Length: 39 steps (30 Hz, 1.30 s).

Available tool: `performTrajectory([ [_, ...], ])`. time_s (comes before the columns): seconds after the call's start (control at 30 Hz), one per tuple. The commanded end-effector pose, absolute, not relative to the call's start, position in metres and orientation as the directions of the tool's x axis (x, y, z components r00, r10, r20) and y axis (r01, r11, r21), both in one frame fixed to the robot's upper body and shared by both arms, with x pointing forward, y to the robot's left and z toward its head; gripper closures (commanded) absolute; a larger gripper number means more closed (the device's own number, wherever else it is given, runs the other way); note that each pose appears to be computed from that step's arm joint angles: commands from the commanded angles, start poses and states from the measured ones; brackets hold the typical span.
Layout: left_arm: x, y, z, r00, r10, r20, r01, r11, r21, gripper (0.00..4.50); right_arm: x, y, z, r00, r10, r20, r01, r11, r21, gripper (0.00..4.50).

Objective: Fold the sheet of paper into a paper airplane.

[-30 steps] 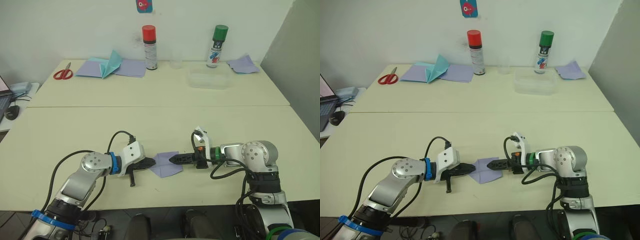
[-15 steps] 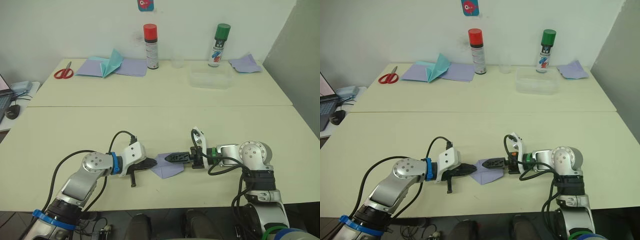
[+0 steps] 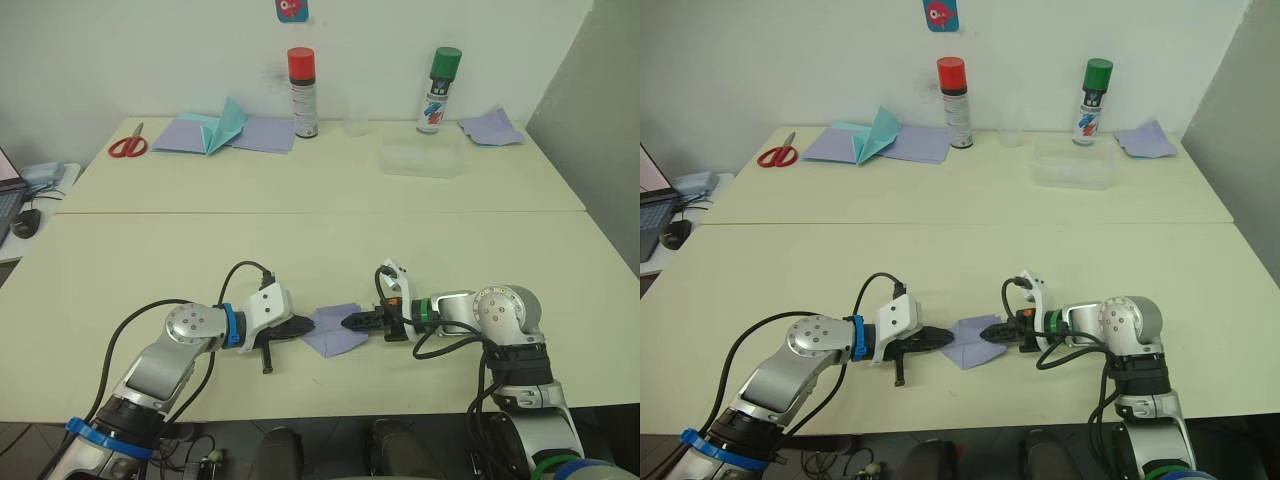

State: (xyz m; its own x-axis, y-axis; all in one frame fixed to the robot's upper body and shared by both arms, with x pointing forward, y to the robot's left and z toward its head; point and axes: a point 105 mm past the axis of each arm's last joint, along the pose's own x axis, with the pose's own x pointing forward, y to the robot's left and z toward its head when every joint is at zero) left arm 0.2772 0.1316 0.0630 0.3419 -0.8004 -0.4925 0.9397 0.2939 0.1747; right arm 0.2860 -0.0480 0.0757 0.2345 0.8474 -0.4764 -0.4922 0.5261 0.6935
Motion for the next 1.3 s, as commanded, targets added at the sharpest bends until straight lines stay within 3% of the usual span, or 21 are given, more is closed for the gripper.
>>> performTrajectory([
  [0.03, 0.274, 0.138, 0.044, 0.329, -0.765, -0.553, 0.941, 0.312, 0.129, 4.50, 0.288, -0.047, 0.079, 0.250, 0.852, -0.460, -0.509, 0.520, 0.686, 4.43],
  [0.23, 0.284, 0.149, 0.082, 0.422, -0.785, -0.453, 0.906, 0.387, 0.172, 4.50, 0.299, -0.048, 0.090, 0.329, 0.853, -0.406, -0.550, 0.523, 0.652, 4.43],
  [0.3, 0.283, 0.163, 0.105, 0.448, -0.785, -0.429, 0.893, 0.417, 0.168, 4.50, 0.304, -0.048, 0.106, 0.370, 0.861, -0.349, -0.629, 0.508, 0.588, 4.43],
  [0.43, 0.281, 0.190, 0.144, 0.500, -0.771, -0.394, 0.865, 0.470, 0.178, 4.50, 0.312, -0.047, 0.142, 0.418, 0.886, -0.199, -0.824, 0.462, 0.326, 4.43],
  [0.57, 0.284, 0.212, 0.166, 0.556, -0.744, -0.370, 0.830, 0.522, 0.197, 4.50, 0.304, -0.043, 0.169, 0.342, 0.937, -0.067, -0.937, 0.334, -0.103, 4.43],
  [0.67, 0.289, 0.223, 0.179, 0.592, -0.725, -0.352, 0.805, 0.555, 0.212, 4.50, 0.289, -0.037, 0.169, 0.209, 0.976, -0.053, -0.812, 0.143, -0.565, 4.43],
  [0.8, 0.300, 0.226, 0.186, 0.635, -0.695, -0.337, 0.772, 0.562, 0.296, 4.50, 0.279, -0.031, 0.143, 0.084, 0.988, -0.131, -0.530, -0.067, -0.845, 4.43],
  [0.87, 0.299, 0.218, 0.188, 0.620, -0.713, -0.327, 0.783, 0.542, 0.304, 4.50, 0.272, -0.029, 0.128, 0.014, 0.985, -0.170, -0.413, -0.149, -0.898, 4.43],
  [1.0, 0.286, 0.193, 0.183, 0.530, -0.772, -0.351, 0.846, 0.450, 0.287, 4.50, 0.270, -0.029, 0.108, -0.045, 0.974, -0.224, -0.301, -0.227, -0.926, 4.43],
  [1.3, 0.251, 0.144, 0.124, 0.325, -0.838, -0.438, 0.946, 0.291, 0.146, 4.50, 0.261, -0.033, 0.081, -0.117, 0.951, -0.286, -0.276, -0.307, -0.911, 4.43],
])
